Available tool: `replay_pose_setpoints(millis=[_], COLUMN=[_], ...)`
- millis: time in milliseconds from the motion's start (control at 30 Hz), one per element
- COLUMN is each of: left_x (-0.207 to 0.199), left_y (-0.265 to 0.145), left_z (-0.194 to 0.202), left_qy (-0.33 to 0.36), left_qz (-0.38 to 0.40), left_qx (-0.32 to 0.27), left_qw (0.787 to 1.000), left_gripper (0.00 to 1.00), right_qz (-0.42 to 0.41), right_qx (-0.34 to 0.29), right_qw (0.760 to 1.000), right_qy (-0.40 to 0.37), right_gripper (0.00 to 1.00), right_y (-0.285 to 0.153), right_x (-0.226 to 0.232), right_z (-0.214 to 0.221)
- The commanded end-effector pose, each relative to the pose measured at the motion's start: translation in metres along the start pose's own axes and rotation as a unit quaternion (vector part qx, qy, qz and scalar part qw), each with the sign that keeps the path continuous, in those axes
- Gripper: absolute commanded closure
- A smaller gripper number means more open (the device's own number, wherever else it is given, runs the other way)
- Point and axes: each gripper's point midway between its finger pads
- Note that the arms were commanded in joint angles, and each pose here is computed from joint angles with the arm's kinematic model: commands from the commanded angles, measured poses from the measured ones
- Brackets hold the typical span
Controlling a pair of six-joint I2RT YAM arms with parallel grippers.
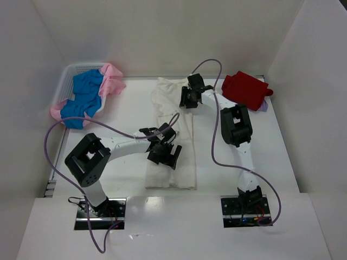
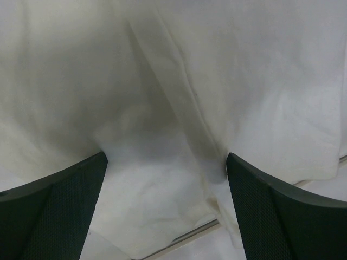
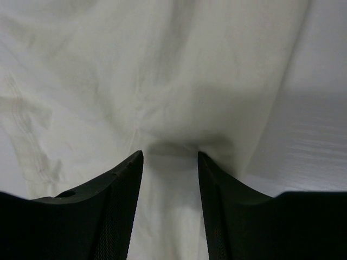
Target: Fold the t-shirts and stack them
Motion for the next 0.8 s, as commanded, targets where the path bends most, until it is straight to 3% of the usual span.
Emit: replay_pose_setpoints(millis=[0,433,633,700,767], left_x=[0.021,0.018,-0.028,-0.043,-0.048], left_y=[0.009,0.008,-0.032,-0.054,-0.071], left_z=[0.018,0.036,-0.005,-0.024,-0.035], left_qy=[-0.009,-0.009,0.000,0.007,0.005], left_qz=[-0.066,-0.097,-0.018,0.010,0.020], left_qx=[0.030,0.042,-0.041,-0.092,-0.125], left_qw=[0.997,0.994,0.999,0.996,0.992], left_gripper=[0.02,0.05,0.00,0.00,0.00], right_qz=[0.037,0.016,-0.011,-0.023,-0.027], right_qx=[-0.017,-0.033,-0.069,-0.118,-0.134], right_qw=[0.999,0.999,0.998,0.993,0.991], right_qy=[0.006,-0.002,-0.005,-0.010,-0.018], right_gripper=[0.49,0.44,0.33,0.25,0.20], right_y=[0.007,0.017,-0.028,-0.073,-0.099], right_x=[-0.035,-0.032,-0.019,-0.012,-0.007], right_z=[-0.017,-0.042,-0.069,-0.101,-0.104])
Point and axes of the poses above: each gripper's point midway between its finger pads, its own y axis out along the fingers, its own x axis along the line the jaws close on, z = x × y, and after that the axes turned 15 degrees about -y, right-handed
